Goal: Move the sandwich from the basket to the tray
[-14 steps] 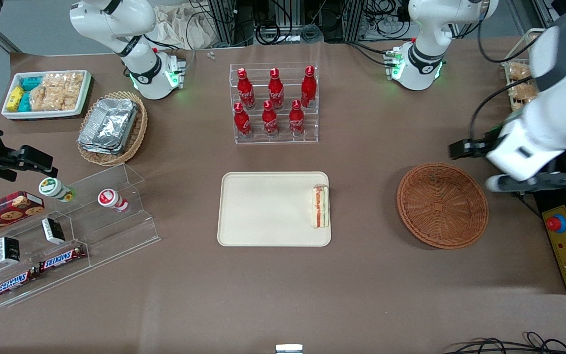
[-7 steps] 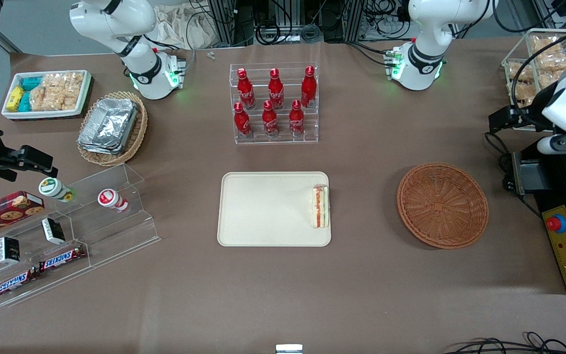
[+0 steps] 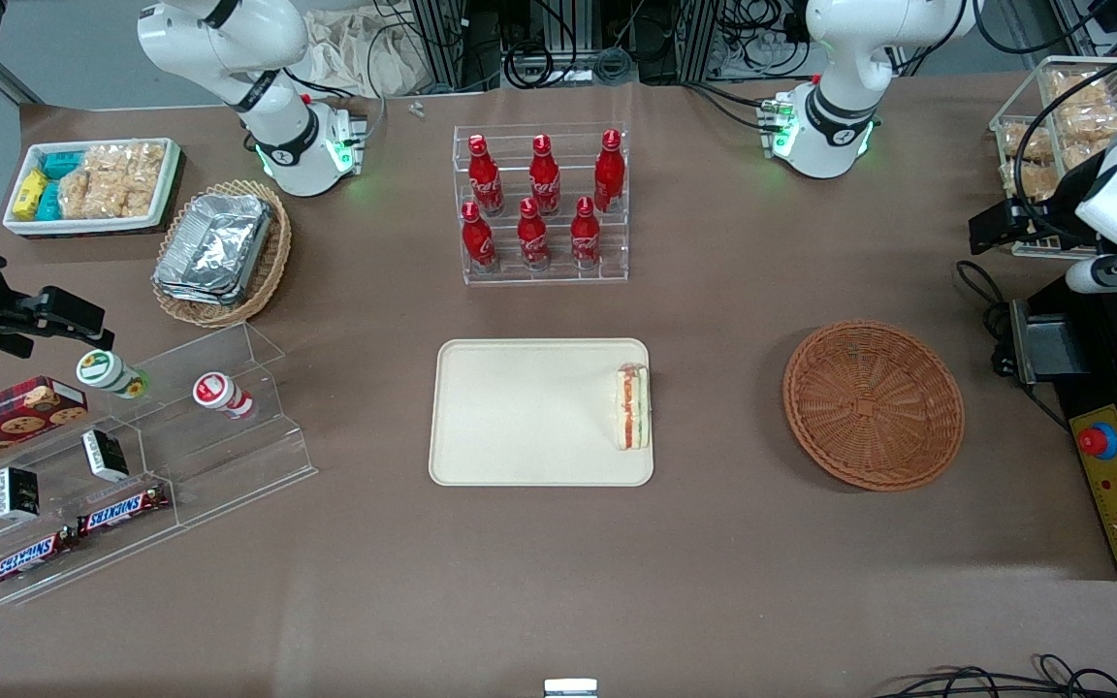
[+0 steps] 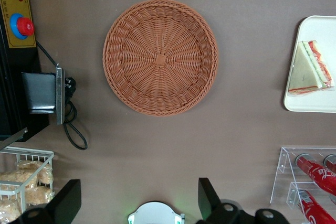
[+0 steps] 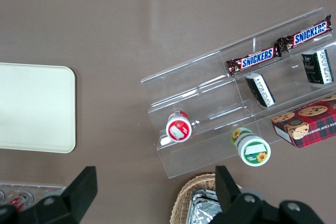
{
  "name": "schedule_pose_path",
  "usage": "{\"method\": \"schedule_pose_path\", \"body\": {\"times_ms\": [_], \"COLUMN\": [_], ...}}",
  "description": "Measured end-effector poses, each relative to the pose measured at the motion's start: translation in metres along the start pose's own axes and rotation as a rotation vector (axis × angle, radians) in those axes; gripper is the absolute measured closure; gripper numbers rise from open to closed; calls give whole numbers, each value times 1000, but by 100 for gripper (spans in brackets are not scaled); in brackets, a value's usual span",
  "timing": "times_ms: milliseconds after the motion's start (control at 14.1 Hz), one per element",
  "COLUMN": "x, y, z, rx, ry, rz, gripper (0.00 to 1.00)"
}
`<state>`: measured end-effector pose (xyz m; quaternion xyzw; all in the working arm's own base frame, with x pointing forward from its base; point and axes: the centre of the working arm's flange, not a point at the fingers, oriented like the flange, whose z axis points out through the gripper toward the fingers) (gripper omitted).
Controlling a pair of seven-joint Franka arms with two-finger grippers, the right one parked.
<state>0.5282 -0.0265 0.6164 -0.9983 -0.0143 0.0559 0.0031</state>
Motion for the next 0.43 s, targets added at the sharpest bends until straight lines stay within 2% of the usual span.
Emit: {"method": "schedule_pose_path", "body": {"times_ms": [426], "x": [0], "y": [0], "z": [2], "rx": [1], "ry": [-6], "rz": [0], "gripper": [0]}}
